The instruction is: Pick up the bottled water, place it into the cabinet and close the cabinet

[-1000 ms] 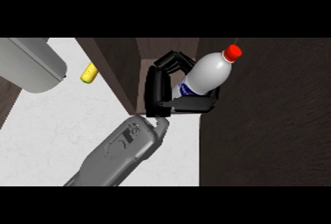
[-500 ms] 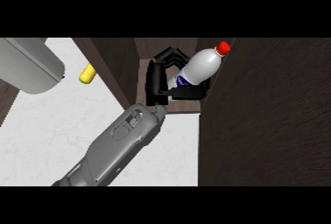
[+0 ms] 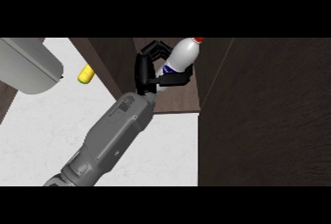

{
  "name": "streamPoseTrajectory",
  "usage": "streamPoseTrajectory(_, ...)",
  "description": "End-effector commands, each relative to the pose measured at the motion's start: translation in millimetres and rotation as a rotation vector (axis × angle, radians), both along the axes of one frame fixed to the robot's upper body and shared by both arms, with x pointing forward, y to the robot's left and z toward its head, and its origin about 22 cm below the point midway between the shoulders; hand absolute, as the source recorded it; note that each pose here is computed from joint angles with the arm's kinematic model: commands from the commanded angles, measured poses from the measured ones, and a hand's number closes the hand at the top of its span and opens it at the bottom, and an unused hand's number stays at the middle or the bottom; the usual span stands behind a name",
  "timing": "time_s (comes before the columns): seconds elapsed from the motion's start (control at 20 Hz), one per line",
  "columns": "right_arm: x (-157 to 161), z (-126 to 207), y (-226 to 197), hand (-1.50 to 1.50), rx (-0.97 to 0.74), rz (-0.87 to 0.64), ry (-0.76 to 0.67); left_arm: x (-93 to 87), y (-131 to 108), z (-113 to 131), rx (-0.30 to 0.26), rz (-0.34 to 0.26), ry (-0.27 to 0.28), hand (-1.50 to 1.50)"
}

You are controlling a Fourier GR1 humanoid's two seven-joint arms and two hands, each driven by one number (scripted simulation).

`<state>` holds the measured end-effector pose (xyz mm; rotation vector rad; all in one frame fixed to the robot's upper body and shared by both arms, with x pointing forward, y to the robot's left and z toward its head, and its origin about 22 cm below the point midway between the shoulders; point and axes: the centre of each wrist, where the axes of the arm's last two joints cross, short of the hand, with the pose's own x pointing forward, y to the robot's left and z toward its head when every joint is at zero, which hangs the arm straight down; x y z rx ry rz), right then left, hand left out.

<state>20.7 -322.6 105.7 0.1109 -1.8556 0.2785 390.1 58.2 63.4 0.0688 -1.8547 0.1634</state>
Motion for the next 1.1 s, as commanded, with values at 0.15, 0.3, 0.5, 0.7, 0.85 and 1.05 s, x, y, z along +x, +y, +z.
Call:
streamPoseTrajectory(0.15, 7.5, 19.0, 11.3, -1.50, 0.073, 0.019, -0.060, 24.3, 1.1, 1.5, 0.164, 0.035, -0.022, 1.50)
streamPoseTrajectory(0.3, -3.7, 18.3, 2.8, -1.50, 0.066, 0.050, -0.048, 26.1, 8.9, -13.7, 0.238, 0.058, 0.014, -1.50)
streamPoseTrajectory(0.5, 3.7, 8.3, 14.8, -1.50, 0.086, 0.043, -0.057, 33.9, 13.4, -12.7, 0.271, 0.045, 0.014, -1.50)
streamPoseTrajectory(0.7, 2.4, 17.1, 14.8, -1.50, 0.067, 0.043, -0.055, 35.9, 16.6, -15.5, 0.309, 0.054, 0.038, -1.50)
streamPoseTrajectory(0.85, 0.9, 15.3, 12.6, -1.50, 0.074, 0.038, -0.074, 46.7, 10.6, 8.4, 0.259, 0.087, 0.043, -1.50)
streamPoseTrajectory(1.05, 3.0, 16.1, 9.5, -1.50, 0.066, 0.055, -0.060, 51.2, 17.4, 15.4, 0.202, 0.033, -0.010, -1.50)
